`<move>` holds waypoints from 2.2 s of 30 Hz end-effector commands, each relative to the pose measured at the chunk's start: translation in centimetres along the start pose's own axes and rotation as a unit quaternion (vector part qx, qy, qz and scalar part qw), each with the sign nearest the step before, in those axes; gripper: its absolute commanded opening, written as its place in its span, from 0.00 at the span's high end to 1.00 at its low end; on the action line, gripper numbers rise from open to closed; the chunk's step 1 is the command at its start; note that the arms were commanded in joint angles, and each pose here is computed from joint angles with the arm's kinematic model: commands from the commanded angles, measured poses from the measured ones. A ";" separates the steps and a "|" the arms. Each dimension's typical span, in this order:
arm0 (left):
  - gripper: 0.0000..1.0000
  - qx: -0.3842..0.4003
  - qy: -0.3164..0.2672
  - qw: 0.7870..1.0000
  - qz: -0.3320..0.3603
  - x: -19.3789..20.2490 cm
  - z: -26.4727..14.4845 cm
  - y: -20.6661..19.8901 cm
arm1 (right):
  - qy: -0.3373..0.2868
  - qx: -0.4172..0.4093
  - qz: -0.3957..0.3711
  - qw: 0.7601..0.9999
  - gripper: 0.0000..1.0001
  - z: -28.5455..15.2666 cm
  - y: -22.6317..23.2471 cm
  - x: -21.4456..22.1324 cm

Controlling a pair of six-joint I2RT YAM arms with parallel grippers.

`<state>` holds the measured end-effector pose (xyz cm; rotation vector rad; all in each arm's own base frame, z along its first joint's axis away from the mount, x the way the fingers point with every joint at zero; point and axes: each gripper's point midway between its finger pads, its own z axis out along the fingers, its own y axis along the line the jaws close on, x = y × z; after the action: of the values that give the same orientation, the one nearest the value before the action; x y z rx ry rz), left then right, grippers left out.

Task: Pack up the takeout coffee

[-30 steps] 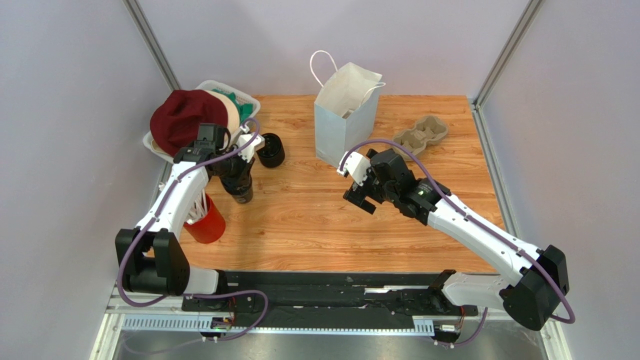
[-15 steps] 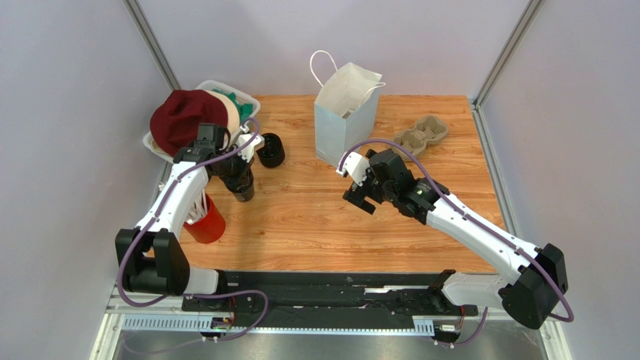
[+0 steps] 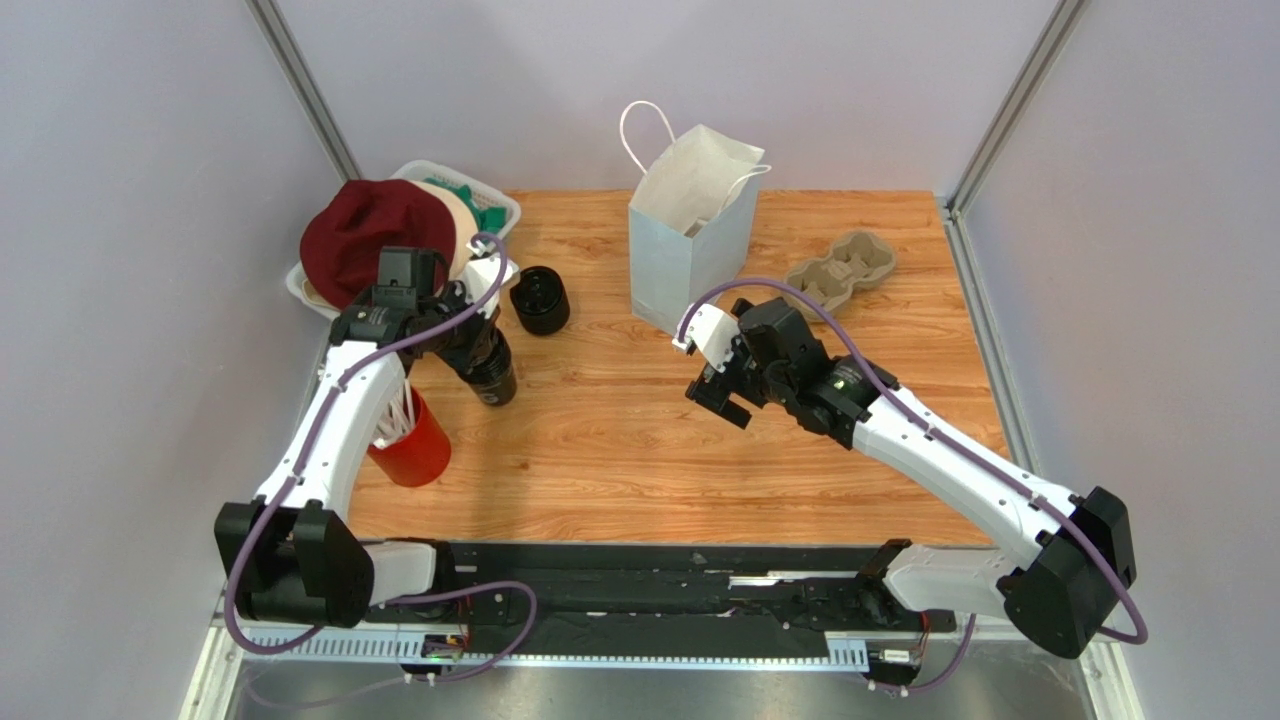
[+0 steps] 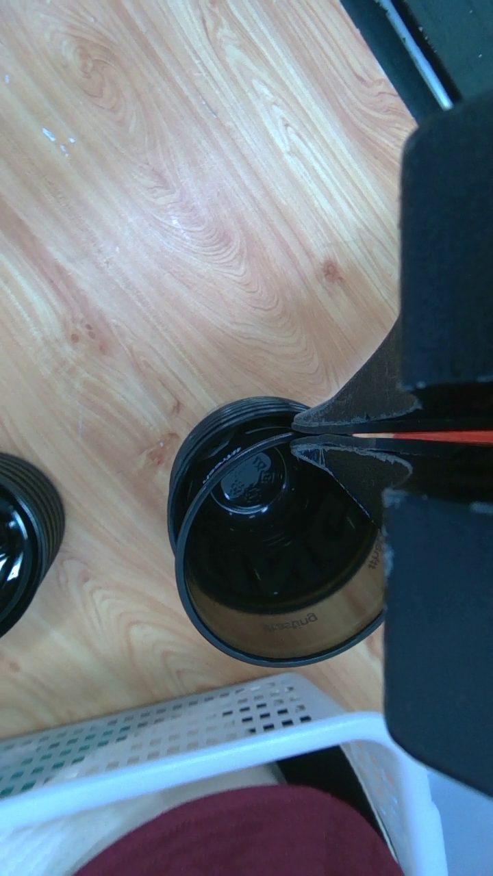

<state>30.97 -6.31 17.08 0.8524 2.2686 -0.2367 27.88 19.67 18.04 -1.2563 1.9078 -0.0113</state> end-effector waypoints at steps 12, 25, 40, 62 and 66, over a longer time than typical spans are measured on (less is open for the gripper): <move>1.00 -0.041 -0.071 0.996 0.024 -3.1 -2.6 0.8 | -0.022 0.017 0.000 1.000 0.01 -0.4 -0.9 -1.5; 1.00 -0.053 -0.107 0.992 0.048 -4.7 -4.8 0.2 | -0.027 0.023 0.003 0.999 0.01 -0.7 -1.2 -1.8; 1.00 -0.071 -0.167 0.977 0.111 -9.1 -10.3 -0.6 | -0.047 0.039 0.012 0.998 0.01 -1.6 -1.9 -2.6; 1.00 0.089 -0.130 0.956 0.249 -11.7 -5.7 -13.2 | -0.008 0.177 0.093 0.980 0.01 -2.1 -8.9 -0.4; 1.00 0.120 -0.112 0.945 0.282 -12.0 -4.0 -15.6 | 0.004 0.200 0.110 0.974 0.01 -2.6 -10.4 0.7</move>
<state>25.24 -21.17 26.00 1.4148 1.7856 -0.3469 32.18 14.03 20.62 -0.9252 1.9653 -0.2383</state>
